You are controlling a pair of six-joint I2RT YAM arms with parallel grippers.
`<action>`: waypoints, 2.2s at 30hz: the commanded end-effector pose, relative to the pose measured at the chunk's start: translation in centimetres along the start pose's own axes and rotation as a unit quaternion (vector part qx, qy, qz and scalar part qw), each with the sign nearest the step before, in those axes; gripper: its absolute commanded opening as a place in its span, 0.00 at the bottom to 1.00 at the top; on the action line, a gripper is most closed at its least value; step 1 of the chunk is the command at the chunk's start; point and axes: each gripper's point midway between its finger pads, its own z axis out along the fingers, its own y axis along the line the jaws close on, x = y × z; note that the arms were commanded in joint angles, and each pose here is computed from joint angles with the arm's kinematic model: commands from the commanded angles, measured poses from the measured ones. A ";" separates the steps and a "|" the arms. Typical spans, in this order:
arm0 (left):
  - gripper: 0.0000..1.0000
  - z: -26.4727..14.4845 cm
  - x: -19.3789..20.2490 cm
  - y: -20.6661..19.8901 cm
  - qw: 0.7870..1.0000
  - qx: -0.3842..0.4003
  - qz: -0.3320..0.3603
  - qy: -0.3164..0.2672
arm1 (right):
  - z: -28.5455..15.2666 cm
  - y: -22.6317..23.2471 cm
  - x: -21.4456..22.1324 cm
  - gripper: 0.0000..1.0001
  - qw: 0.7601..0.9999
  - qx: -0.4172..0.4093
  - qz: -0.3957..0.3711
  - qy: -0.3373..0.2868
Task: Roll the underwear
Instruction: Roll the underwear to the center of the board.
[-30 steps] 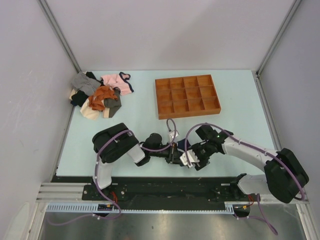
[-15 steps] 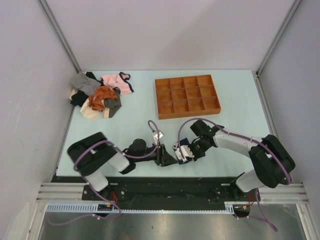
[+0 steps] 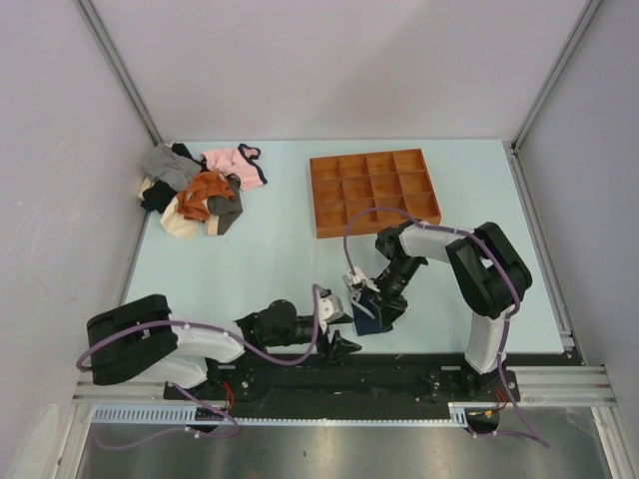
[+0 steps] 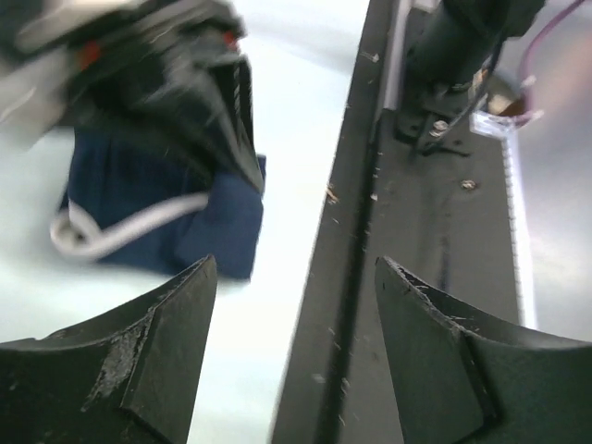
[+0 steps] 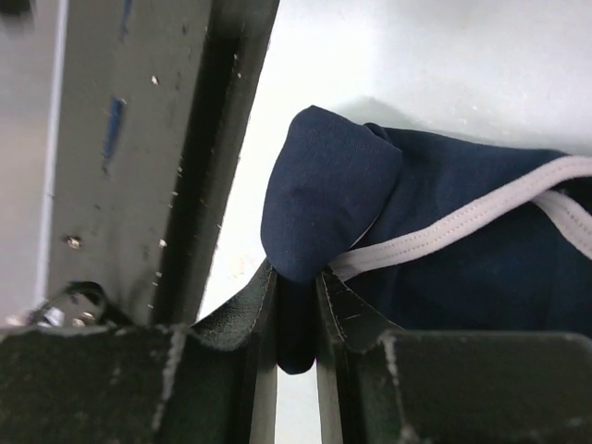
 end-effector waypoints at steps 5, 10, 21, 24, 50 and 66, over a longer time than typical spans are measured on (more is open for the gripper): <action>0.74 5.4 1.4 1.7 0.982 -0.030 0.153 0.105 | -0.5 0.8 0.5 0.14 0.993 -0.041 0.106 -0.029; 0.73 6.7 3.3 2.4 0.972 -0.044 0.178 0.148 | -0.7 0.7 1.0 0.14 0.992 -0.045 0.116 -0.036; 0.33 7.3 5.9 3.9 0.958 -0.071 0.175 0.214 | -0.9 0.6 0.9 0.17 0.992 -0.043 0.114 -0.043; 0.14 7.3 6.9 3.5 0.958 -0.052 0.154 0.238 | -2.1 0.2 0.4 0.25 0.993 -0.017 0.100 -0.056; 0.17 5.7 11.8 6.1 0.894 0.008 -0.336 0.298 | -4.8 -0.8 -0.6 0.69 0.936 0.262 -0.232 0.033; 0.57 2.9 -1.4 9.3 0.981 -0.100 -0.153 0.069 | -1.9 -0.3 0.7 0.24 0.971 0.173 -0.162 0.027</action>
